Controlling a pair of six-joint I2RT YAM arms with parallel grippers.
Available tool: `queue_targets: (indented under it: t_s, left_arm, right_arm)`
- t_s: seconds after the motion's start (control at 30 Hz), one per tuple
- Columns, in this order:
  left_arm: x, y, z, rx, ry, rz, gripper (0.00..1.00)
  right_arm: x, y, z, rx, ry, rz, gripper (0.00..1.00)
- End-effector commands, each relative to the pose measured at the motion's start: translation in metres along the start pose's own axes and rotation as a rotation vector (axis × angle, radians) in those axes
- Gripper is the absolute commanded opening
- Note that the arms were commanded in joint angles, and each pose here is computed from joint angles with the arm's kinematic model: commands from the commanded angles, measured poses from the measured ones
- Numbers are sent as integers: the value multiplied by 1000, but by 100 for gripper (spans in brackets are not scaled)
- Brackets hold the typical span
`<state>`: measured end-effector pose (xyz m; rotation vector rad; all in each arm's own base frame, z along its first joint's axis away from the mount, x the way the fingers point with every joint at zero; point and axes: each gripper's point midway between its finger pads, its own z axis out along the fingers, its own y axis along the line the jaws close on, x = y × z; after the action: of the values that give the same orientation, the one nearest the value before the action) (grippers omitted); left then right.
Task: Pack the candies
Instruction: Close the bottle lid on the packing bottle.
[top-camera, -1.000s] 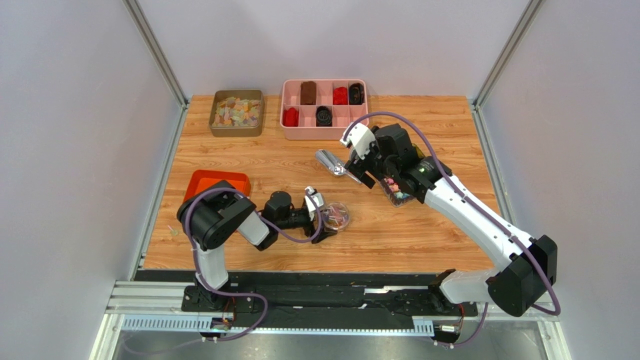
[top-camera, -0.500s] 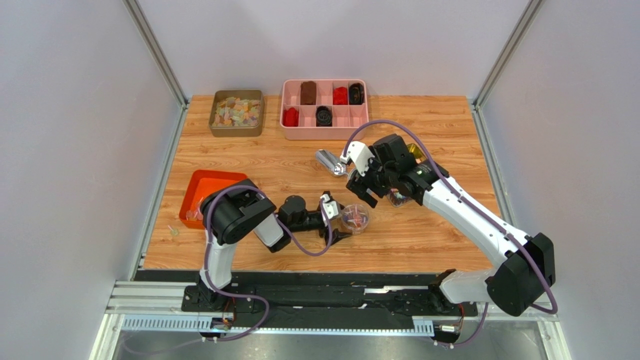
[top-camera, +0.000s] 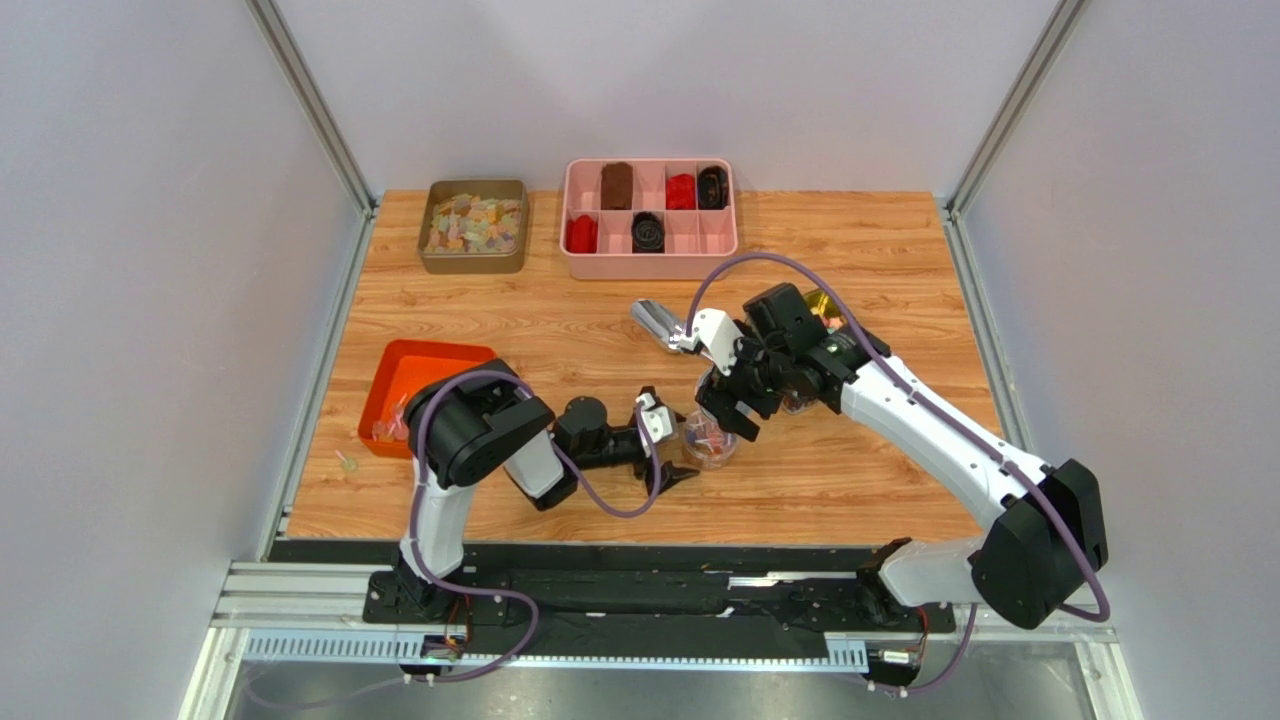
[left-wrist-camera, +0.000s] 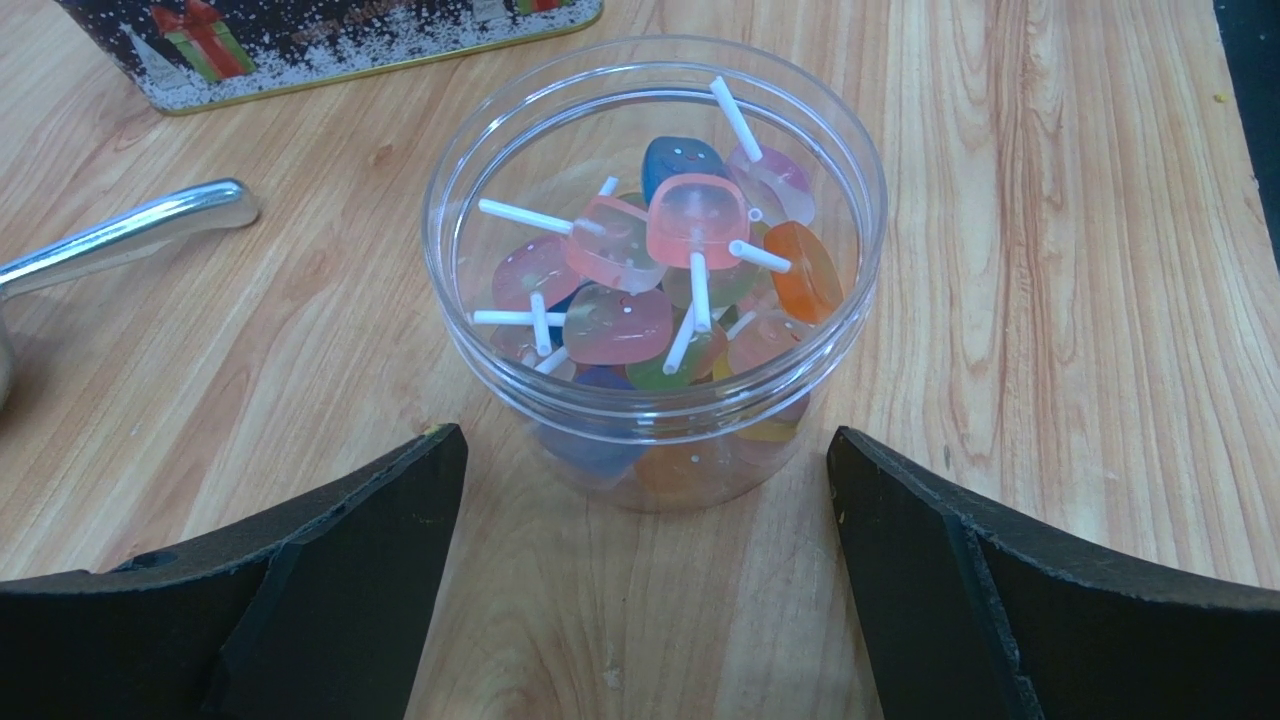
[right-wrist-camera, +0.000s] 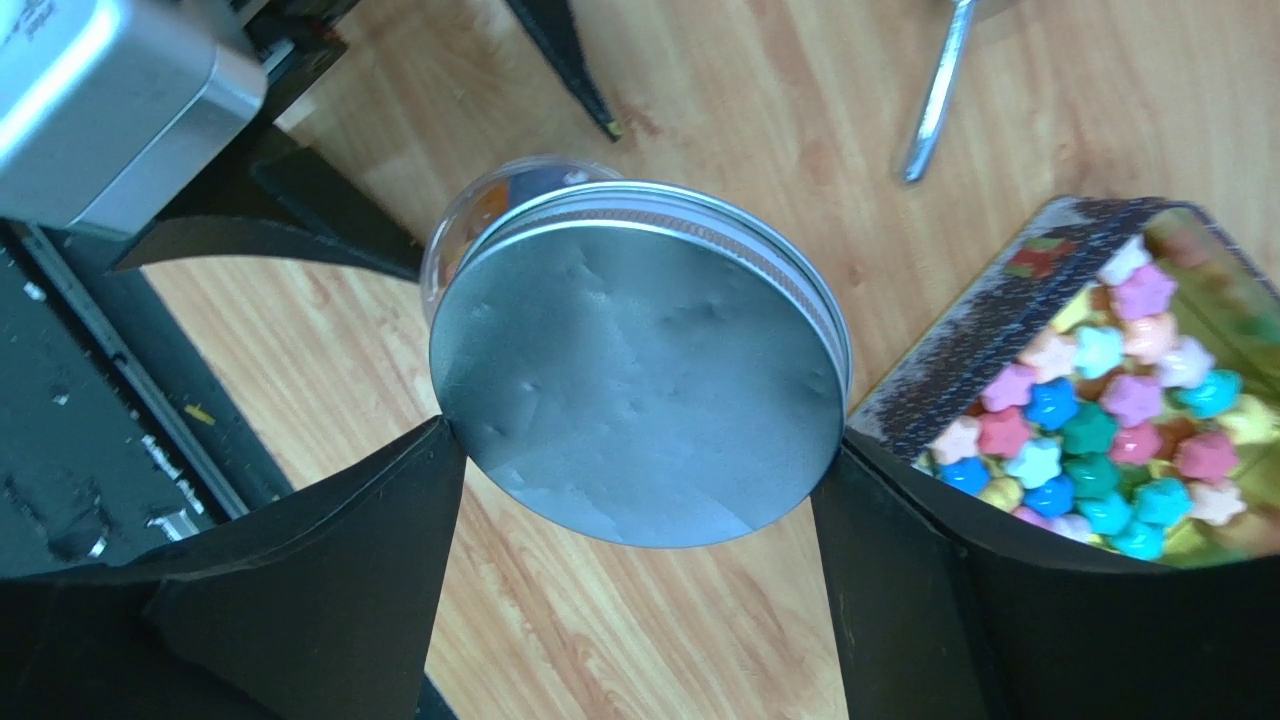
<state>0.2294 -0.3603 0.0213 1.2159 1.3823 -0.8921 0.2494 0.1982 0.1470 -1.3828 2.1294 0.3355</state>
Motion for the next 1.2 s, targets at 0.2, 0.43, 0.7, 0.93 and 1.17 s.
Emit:
queue_targets:
  t_s: [0.2, 0.43, 0.7, 0.93, 1.17]
  left_arm:
    - [-50, -2, 16, 21, -190, 102, 99]
    - [-52, -9, 22, 51, -200, 112, 99]
    - [-53, -8, 22, 49, -202, 139, 89]
    - [-53, -6, 21, 39, -202, 140, 88]
    - [-55, -5, 21, 33, -206, 148, 88]
  right_arm:
    - [11, 26, 10, -154, 60, 2, 43]
    - [10, 29, 21, -167, 73, 11, 43]
    - [14, 29, 38, -170, 132, 24, 43]
    - [22, 29, 48, -165, 163, 53, 43]
    - [27, 26, 59, -158, 188, 60, 43]
